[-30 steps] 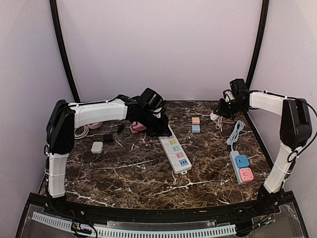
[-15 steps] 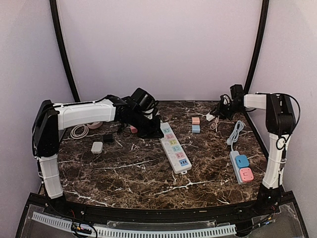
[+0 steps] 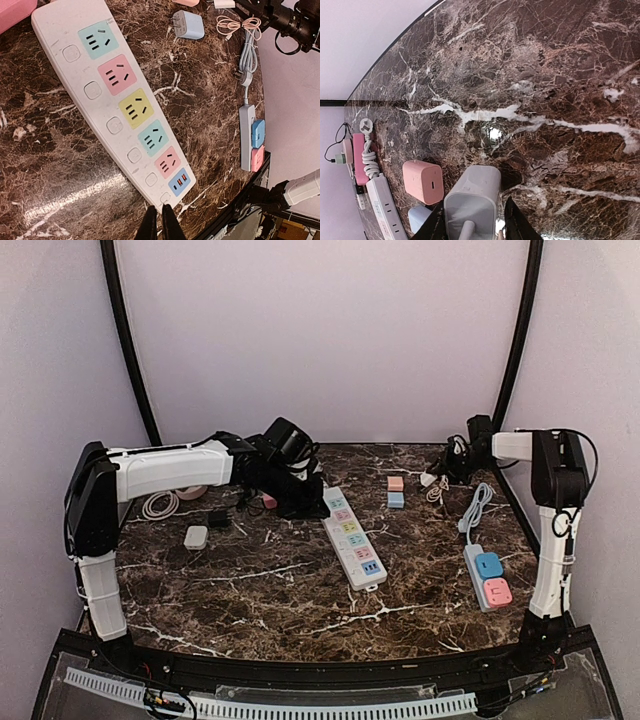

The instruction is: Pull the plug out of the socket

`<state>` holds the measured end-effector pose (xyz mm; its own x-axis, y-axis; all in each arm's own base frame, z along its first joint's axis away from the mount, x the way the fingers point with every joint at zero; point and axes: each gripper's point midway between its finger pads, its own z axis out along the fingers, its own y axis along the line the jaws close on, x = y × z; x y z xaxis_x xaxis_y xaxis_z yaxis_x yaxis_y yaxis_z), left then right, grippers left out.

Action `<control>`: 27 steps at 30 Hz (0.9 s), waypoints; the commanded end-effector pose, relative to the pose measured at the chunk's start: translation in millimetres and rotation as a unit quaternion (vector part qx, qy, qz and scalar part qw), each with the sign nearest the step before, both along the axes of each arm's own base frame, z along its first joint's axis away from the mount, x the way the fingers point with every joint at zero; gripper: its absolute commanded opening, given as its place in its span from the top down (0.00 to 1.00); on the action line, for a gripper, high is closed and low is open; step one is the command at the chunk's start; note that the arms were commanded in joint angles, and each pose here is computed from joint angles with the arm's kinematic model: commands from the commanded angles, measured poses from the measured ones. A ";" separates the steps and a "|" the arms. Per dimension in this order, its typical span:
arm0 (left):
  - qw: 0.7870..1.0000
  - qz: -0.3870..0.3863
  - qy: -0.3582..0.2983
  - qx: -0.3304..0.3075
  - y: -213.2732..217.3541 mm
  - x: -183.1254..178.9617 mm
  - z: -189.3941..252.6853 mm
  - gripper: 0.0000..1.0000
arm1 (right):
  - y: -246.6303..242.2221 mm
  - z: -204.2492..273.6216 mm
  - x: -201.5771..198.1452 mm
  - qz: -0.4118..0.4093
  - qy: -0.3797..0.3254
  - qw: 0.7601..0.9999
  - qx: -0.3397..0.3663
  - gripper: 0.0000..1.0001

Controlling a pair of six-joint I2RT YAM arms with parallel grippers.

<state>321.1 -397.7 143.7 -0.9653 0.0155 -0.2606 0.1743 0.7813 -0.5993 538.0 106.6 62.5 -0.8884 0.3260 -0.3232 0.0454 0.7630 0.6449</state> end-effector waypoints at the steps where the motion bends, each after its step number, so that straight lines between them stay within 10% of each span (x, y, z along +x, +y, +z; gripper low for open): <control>1: 1.000 0.003 -0.016 -0.013 3.4 -4.2 20.6 0.94 | -7.6 4.9 7.7 -0.004 -0.008 1.000 -0.026 0.59; 27: 1.000 -0.003 -0.016 -0.023 -2.7 -2.1 16.5 0.94 | -60.9 60.1 -19.7 -0.065 -0.033 0.975 -0.208 0.20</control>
